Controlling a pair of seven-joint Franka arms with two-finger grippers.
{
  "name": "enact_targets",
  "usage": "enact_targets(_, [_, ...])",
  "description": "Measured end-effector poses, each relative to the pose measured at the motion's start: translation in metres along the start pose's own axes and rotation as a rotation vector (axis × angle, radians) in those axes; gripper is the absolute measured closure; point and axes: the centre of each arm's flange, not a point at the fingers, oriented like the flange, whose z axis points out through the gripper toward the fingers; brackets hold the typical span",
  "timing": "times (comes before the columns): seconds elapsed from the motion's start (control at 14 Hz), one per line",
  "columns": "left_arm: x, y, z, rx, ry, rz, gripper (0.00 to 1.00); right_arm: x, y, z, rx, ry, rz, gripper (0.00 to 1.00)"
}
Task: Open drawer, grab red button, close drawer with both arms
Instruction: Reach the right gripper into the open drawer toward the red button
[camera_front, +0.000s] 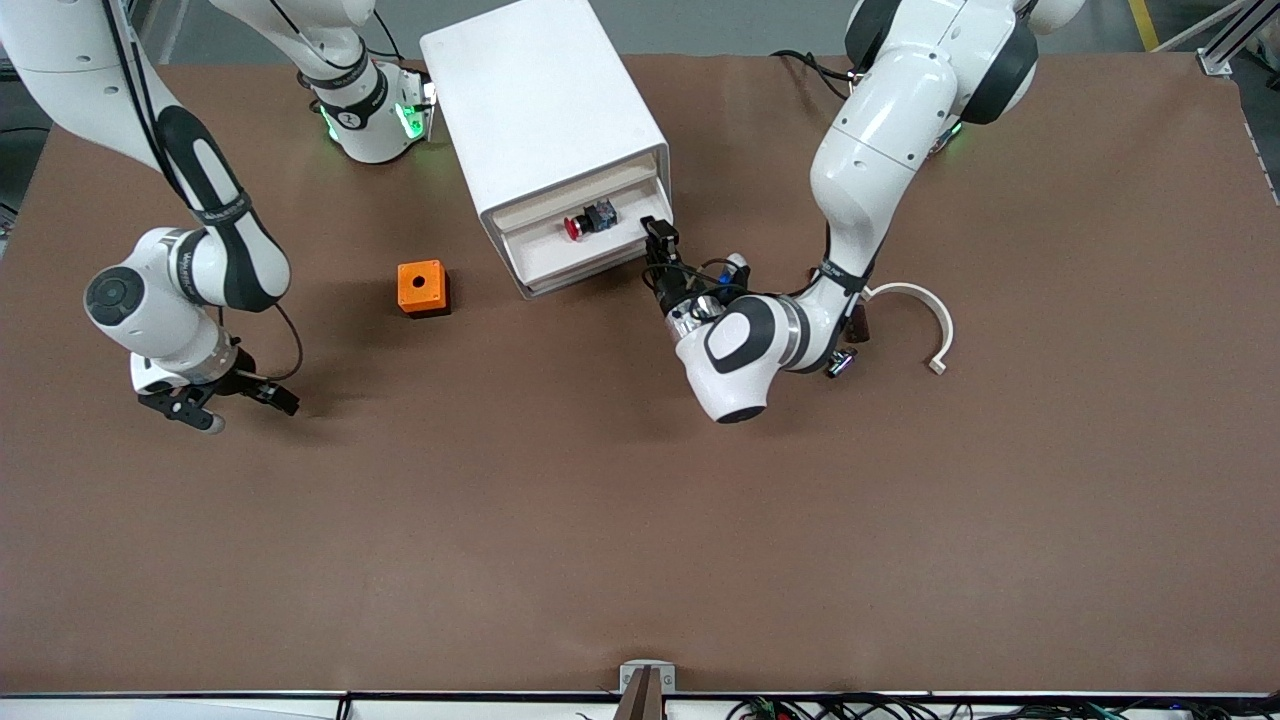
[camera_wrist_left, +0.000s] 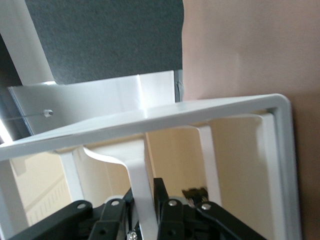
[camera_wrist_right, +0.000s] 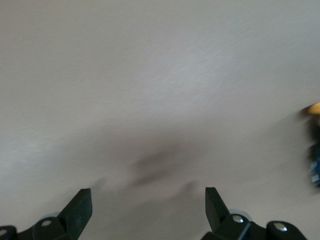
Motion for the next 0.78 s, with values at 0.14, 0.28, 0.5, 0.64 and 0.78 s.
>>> enact_targets(0.14, [0.004,0.001,-0.016,-0.012,-0.035,0.001,0.84,-0.01,-0.03,-0.001,0.005,-0.001,0.042,0.0])
enact_targets(0.28, [0.008,0.002,-0.028,-0.022,-0.06,0.001,0.84,-0.022,-0.058,-0.003,0.007,-0.007,0.085,0.0])
enact_targets(0.5, [0.013,0.002,-0.041,-0.034,-0.09,0.001,0.84,-0.037,-0.093,-0.012,0.006,-0.017,0.149,0.0])
enact_targets(0.64, [0.016,0.003,-0.052,-0.044,-0.11,0.001,0.83,-0.046,-0.12,-0.022,-0.002,-0.031,0.197,0.0])
enact_targets(0.78, [0.02,0.003,-0.06,-0.052,-0.125,0.001,0.82,-0.055,-0.156,-0.036,-0.019,-0.051,0.246,0.0])
